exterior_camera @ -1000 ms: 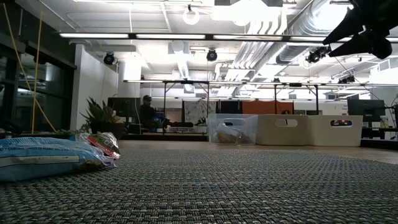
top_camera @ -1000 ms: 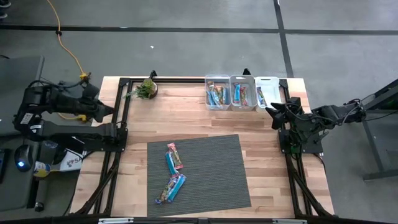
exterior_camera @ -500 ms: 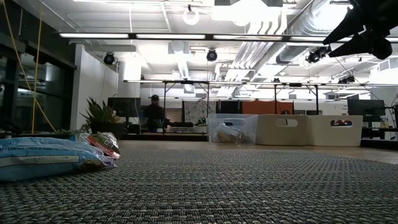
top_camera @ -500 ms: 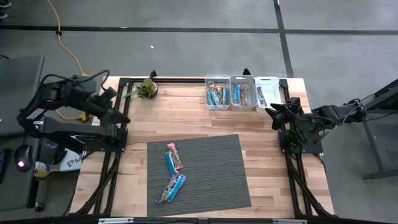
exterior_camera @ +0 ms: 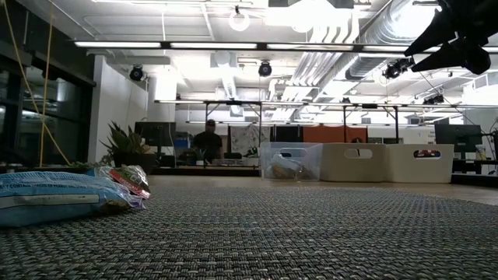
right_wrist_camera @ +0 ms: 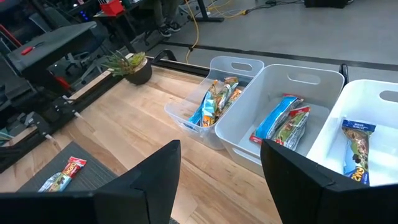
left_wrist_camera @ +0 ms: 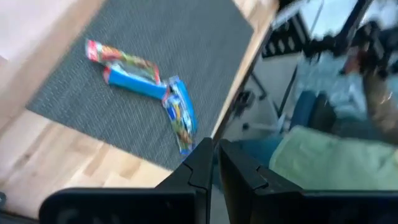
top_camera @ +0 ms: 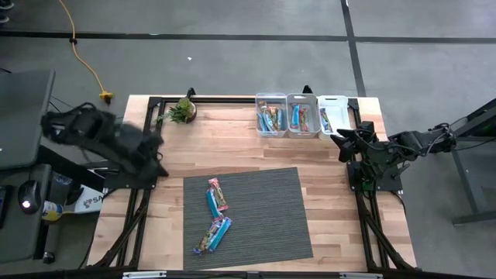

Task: Pick and place Granola Bars by type
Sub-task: Put the blue granola bar into the white bin

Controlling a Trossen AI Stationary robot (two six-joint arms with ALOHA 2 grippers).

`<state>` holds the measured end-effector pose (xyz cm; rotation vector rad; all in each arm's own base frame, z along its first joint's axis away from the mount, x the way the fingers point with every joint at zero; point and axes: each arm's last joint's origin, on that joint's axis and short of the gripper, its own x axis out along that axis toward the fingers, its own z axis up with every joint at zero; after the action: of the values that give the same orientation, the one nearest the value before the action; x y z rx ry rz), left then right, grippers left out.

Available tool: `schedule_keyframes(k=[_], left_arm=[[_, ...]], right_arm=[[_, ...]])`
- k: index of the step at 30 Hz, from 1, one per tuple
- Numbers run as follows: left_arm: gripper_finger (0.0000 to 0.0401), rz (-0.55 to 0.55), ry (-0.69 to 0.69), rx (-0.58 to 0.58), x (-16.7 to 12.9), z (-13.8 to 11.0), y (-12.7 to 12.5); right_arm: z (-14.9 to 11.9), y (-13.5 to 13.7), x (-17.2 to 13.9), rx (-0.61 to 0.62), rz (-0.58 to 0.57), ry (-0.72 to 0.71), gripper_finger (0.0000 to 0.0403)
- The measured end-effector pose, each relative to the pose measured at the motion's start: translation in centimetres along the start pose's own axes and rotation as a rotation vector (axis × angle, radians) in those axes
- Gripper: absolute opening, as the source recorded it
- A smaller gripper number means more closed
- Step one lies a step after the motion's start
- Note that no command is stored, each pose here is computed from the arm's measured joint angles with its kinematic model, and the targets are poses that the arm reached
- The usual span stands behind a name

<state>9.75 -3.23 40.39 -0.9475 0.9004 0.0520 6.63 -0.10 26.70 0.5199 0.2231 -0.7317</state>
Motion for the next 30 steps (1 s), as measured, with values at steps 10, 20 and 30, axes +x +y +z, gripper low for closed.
schedule_keyframes(k=[10, 20, 30], left_arm=[[0.0026, 0.09, -0.057, 0.046, 4.0, -6.4, -4.3], [0.0026, 0.308, -0.122, -0.166, 11.4, -12.8, -6.4], [0.0026, 0.402, -0.151, -0.287, 18.5, -13.9, -7.3]], right_arm=[[0.1, 0.1, 0.0, 0.014, 0.005, -0.005, 0.0209], [0.0, 0.1, 0.0, 0.036, 0.017, 0.013, 0.0209], [-0.1, 0.2, 0.0, 0.003, 0.049, 0.056, 0.0209]])
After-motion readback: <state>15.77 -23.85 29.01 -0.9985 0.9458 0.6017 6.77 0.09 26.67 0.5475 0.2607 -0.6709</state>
